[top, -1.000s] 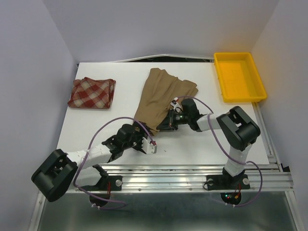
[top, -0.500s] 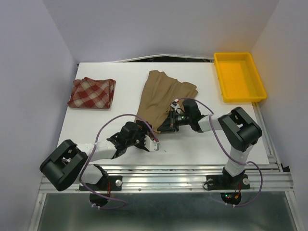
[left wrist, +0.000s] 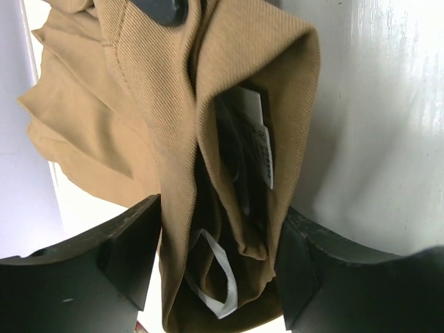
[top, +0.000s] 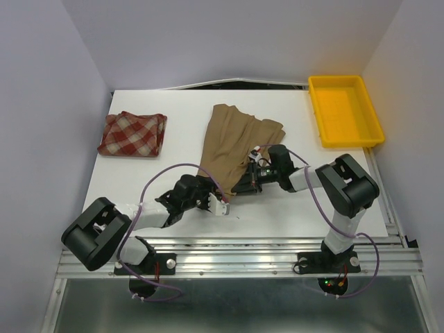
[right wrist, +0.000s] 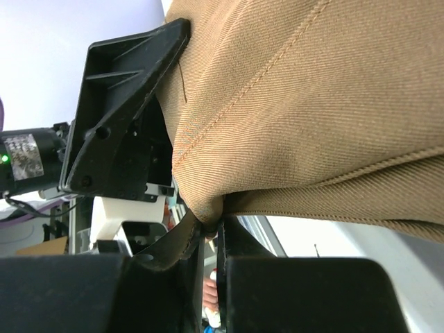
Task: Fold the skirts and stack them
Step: Fold the skirt
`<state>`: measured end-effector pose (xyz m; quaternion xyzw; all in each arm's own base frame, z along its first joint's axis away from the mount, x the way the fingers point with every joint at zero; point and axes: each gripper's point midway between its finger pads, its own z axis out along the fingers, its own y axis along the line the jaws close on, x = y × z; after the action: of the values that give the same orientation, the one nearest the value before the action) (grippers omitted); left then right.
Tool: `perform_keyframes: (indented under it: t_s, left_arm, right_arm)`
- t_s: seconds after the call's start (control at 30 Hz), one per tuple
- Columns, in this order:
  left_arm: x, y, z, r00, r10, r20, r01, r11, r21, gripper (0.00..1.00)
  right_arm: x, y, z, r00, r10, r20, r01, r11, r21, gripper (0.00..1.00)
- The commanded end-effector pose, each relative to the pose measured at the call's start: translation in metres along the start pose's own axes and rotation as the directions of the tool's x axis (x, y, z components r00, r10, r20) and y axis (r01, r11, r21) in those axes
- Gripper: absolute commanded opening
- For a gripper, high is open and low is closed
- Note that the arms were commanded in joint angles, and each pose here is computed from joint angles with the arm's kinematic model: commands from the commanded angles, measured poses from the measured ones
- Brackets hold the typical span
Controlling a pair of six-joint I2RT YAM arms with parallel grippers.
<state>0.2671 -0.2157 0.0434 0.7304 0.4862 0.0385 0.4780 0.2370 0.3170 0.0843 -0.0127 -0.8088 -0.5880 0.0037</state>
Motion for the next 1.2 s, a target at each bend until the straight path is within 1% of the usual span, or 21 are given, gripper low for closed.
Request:
perform_keyframes:
  t_s: [0.0,0.13,0.2,0.23,0.27,0.3,0.33,0.37,0.4,0.43,0.47,0.5,0.53,0.57,0.63,0.7,0.8,0.87,0.97,1.03,1.17]
  left_arm:
    - [-0.013,0.031,-0.002,0.999,0.011,0.046,-0.006,0.995,-0.096,0.67]
    - [-0.024,0.036,-0.007,0.994,0.054,0.094,-0.043,0.993,-0.110,0.56]
    - [-0.034,0.038,-0.011,0.988,0.082,0.132,-0.067,0.991,-0.118,0.44]
    - [-0.037,0.037,-0.011,0.986,0.093,0.136,-0.077,0.990,-0.119,0.36]
    - [-0.039,0.039,-0.013,0.986,0.101,0.131,-0.085,0.989,-0.120,0.17]
    - [-0.041,0.038,-0.013,0.986,0.109,0.128,-0.094,0.989,-0.113,0.10]
    - [-0.045,0.035,-0.013,0.984,0.118,0.132,-0.106,0.990,-0.097,0.04]
    - [-0.046,0.030,-0.013,0.983,0.132,0.125,-0.124,0.990,-0.069,0.00]
    - [-0.044,0.022,-0.012,0.987,0.126,0.103,-0.126,0.992,-0.007,0.00]
    - [-0.049,0.016,-0.011,0.985,0.137,0.105,-0.140,0.990,0.029,0.00]
    - [-0.051,0.012,-0.012,0.987,0.129,0.096,-0.135,0.989,0.059,0.00]
    - [-0.057,0.017,-0.011,0.990,0.104,0.092,-0.111,0.991,0.072,0.00]
    - [-0.053,0.000,-0.014,0.995,0.082,0.065,-0.091,0.983,0.160,0.00]
    - [-0.055,-0.004,-0.014,0.995,0.084,0.062,-0.095,0.976,0.194,0.00]
    - [-0.063,-0.010,-0.017,1.000,0.011,0.024,-0.017,0.969,0.245,0.00]
    - [-0.069,-0.019,-0.023,0.999,-0.034,-0.014,0.036,0.954,0.296,0.00]
    - [-0.082,-0.020,-0.029,0.996,-0.084,-0.025,0.087,0.945,0.316,0.00]
    - [-0.094,-0.022,-0.034,0.992,-0.118,-0.037,0.123,0.931,0.343,0.00]
    - [-0.109,-0.025,-0.040,0.983,-0.171,-0.065,0.183,0.909,0.376,0.00]
    - [-0.118,-0.026,-0.046,0.977,-0.204,-0.070,0.214,0.891,0.400,0.00]
    - [-0.133,-0.037,-0.056,0.967,-0.237,-0.092,0.253,0.860,0.443,0.00]
  right_arm:
    - [0.011,0.010,-0.011,0.997,-0.034,-0.066,0.029,0.997,-0.071,0.01]
    - [0.011,0.009,-0.013,0.996,-0.035,-0.081,0.029,0.996,-0.080,0.01]
    - [0.013,0.008,-0.013,0.995,-0.049,-0.092,0.041,0.995,-0.086,0.01]
    - [0.013,0.008,-0.014,0.994,-0.052,-0.095,0.044,0.995,-0.087,0.01]
    - [0.013,0.008,-0.014,0.993,-0.069,-0.093,0.061,0.994,-0.087,0.01]
    - [0.010,0.007,-0.016,0.994,-0.076,-0.083,0.068,0.994,-0.086,0.01]
    - [0.010,0.005,-0.016,0.993,-0.079,-0.085,0.073,0.994,-0.076,0.06]
    - [0.002,0.003,-0.020,0.993,-0.093,-0.067,0.089,0.994,-0.068,0.14]
    - [-0.005,0.002,-0.022,0.990,-0.125,-0.067,0.122,0.992,-0.040,0.37]
    - [-0.011,0.001,-0.026,0.988,-0.142,-0.065,0.141,0.990,-0.025,0.50]
    - [-0.018,0.000,-0.030,0.984,-0.169,-0.062,0.169,0.986,-0.009,0.59]
    - [-0.031,-0.007,-0.039,0.955,-0.291,-0.051,0.292,0.956,0.013,0.65]
    - [-0.038,-0.005,-0.047,0.962,-0.258,-0.090,0.264,0.962,0.066,0.65]
    - [-0.045,-0.006,-0.055,0.950,-0.296,-0.105,0.305,0.948,0.094,0.65]
    - [-0.062,-0.009,-0.077,0.901,-0.402,-0.161,0.427,0.889,0.168,0.64]
    - [-0.068,-0.009,-0.095,0.875,-0.440,-0.202,0.478,0.854,0.206,0.63]
    - [-0.105,0.010,-0.110,0.836,-0.524,-0.164,0.549,0.800,0.242,0.63]
    - [-0.130,0.026,-0.114,0.784,-0.598,-0.166,0.619,0.740,0.263,0.63]
    - [-0.164,0.034,-0.117,0.781,-0.615,-0.112,0.613,0.720,0.326,0.63]
    - [-0.196,0.038,-0.112,0.773,-0.634,-0.021,0.596,0.714,0.368,0.66]
    - [-0.241,0.019,-0.094,0.740,-0.671,0.042,0.587,0.675,0.447,0.70]
